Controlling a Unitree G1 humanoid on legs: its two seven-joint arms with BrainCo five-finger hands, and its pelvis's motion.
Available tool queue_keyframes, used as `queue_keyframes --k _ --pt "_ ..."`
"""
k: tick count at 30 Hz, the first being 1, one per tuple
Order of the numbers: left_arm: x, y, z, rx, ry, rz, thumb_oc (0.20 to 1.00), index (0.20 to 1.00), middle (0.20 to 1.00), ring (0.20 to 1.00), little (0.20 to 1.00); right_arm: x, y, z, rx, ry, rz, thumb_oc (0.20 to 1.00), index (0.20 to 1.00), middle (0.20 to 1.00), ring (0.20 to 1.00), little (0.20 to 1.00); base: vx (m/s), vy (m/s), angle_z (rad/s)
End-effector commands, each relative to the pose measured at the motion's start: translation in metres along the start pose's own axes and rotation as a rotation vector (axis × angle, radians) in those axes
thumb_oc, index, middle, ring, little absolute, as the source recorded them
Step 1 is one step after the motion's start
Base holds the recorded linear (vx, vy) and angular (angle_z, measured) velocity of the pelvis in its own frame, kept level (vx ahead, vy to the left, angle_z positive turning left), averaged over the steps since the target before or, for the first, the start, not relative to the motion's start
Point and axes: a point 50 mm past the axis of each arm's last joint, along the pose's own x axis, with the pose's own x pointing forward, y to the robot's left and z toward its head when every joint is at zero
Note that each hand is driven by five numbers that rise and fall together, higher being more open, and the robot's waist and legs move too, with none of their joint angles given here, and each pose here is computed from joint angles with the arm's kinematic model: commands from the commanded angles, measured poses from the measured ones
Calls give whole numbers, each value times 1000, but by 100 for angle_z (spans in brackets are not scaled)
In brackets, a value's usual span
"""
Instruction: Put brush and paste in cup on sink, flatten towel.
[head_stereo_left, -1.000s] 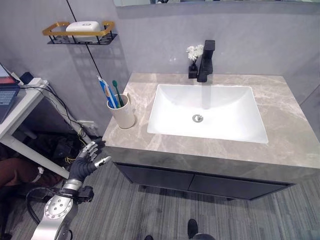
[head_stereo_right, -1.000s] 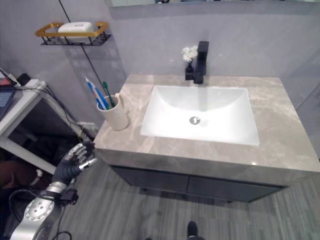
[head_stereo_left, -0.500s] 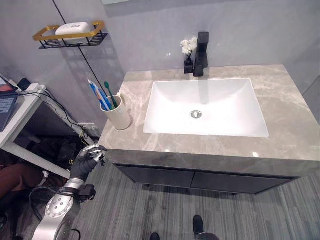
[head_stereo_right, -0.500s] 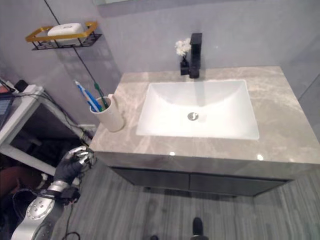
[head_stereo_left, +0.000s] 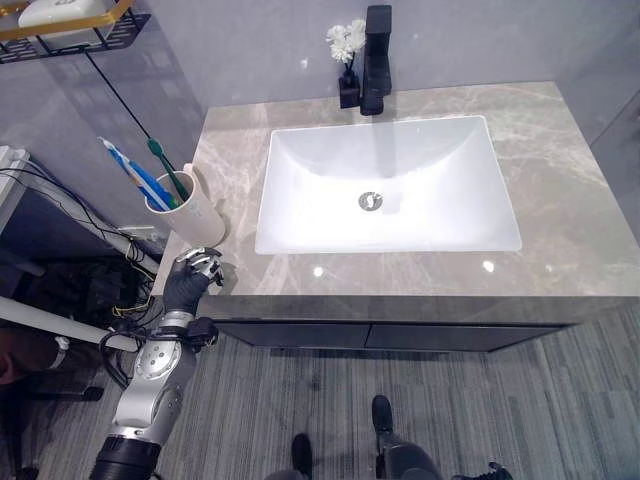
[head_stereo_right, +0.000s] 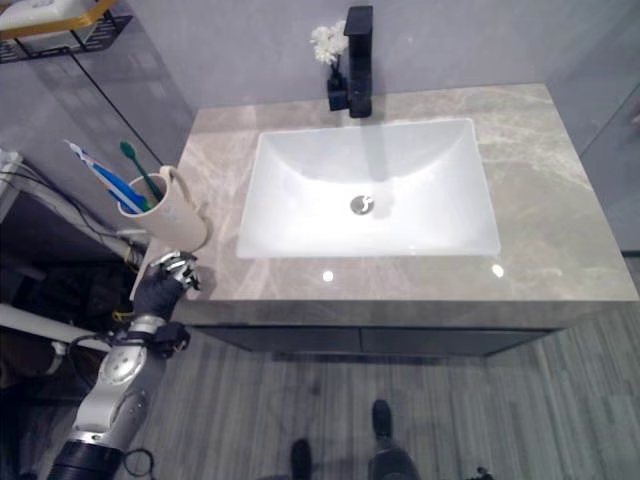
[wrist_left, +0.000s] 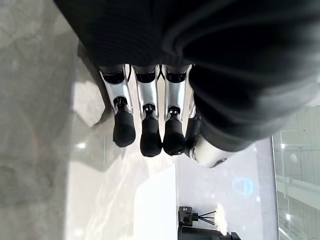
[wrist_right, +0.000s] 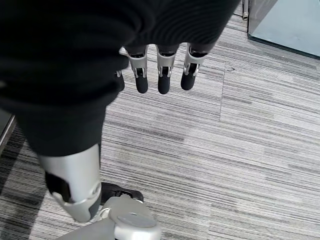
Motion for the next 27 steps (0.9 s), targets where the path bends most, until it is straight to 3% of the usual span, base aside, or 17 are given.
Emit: queue_keyframes --k 1,14,27 --pt "8 12 24 33 -127 58 200 200 200 200 200 -1 6 -1 -34 13 1 1000 1000 1000 1000 1000 0 0 0" --pt "21 28 31 96 -140 151 200 200 200 200 200 -1 7 12 -58 -40 4 1000 1000 1000 1000 1000 0 0 0" --pt "62 29 62 186 -225 224 200 200 200 200 200 -1 7 31 -96 -114 1 1000 1000 1000 1000 1000 -29 -3 0"
